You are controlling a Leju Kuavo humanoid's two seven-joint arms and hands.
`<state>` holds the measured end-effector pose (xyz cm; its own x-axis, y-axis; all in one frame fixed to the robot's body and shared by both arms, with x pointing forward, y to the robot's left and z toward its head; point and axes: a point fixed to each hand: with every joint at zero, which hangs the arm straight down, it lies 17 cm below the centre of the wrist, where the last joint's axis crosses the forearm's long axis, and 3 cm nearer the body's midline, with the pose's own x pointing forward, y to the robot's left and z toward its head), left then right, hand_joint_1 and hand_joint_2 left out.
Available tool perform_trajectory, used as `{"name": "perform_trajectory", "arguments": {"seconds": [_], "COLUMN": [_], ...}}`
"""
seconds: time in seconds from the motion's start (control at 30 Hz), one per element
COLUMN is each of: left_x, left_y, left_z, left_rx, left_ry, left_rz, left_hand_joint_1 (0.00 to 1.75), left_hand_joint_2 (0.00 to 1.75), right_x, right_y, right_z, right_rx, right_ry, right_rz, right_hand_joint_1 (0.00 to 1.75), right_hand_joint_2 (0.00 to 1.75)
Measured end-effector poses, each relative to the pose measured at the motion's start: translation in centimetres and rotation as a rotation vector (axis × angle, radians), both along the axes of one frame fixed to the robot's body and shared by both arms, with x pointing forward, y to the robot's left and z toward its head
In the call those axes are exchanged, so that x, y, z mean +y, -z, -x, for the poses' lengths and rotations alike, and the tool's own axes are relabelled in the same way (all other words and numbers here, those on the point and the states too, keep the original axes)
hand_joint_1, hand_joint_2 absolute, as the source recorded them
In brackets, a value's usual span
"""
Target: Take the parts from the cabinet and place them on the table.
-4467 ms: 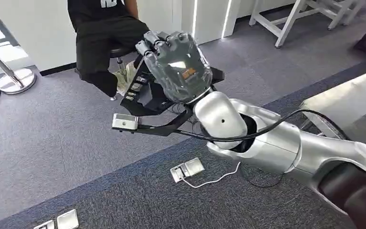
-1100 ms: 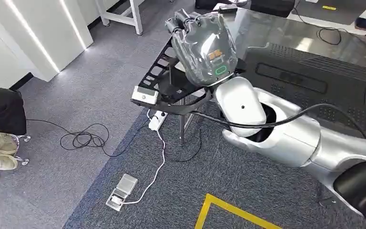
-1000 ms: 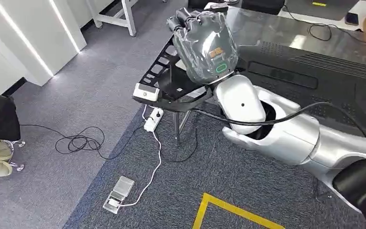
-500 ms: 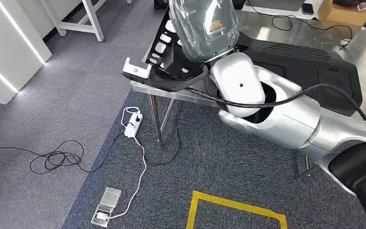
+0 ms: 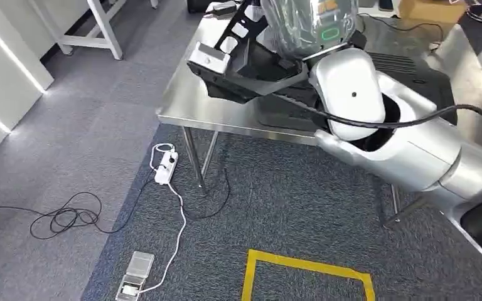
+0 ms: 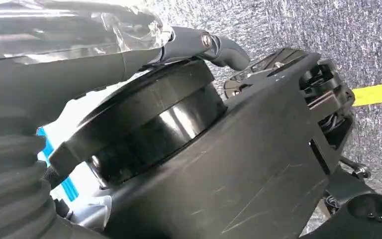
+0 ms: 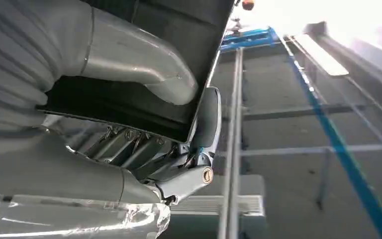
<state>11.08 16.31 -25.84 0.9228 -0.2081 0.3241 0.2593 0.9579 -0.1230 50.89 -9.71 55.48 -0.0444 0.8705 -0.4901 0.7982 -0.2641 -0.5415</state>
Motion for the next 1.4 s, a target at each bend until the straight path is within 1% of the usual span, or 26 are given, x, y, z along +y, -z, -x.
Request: {"name": "perform_trajectory", "arguments": {"seconds": [0.1, 0.23, 0.6, 0.77, 1.4], "left_x": [0.0, 0.0, -0.5, -0.4, -0.2], "left_y": [0.0, -0.1, -0.1, -0.1, 0.0], "left_z": [-0.1, -0.4, -0.2, -0.1, -0.1], "left_rx": [-0.002, -0.009, -0.007, -0.004, -0.007], "left_ry": [-0.001, -0.004, -0.004, -0.008, -0.015], "left_rz": [-0.002, -0.002, 0.003, -0.001, -0.004], "left_hand_joint_1": [0.00, 0.00, 0.00, 0.00, 0.00], "left_hand_joint_2": [1.75, 1.75, 1.75, 1.75, 1.75], "right_x": [-0.2, -0.2, -0.9, -0.9, -1.1], "right_y": [-0.7, -0.3, -0.5, 0.3, 0.1], "right_z": [0.1, -0.1, -0.4, -0.8, -0.9], "right_rx": [-0.011, -0.001, 0.002, 0.025, 0.019], "right_ry": [0.003, 0.005, 0.012, 0.004, 0.005], "right_rz": [-0.011, -0.012, -0.024, -0.033, -0.039], "right_hand_joint_1": [1.75, 1.75, 1.75, 1.75, 1.75], "right_hand_joint_2": [1.75, 1.75, 1.75, 1.75, 1.75]}}
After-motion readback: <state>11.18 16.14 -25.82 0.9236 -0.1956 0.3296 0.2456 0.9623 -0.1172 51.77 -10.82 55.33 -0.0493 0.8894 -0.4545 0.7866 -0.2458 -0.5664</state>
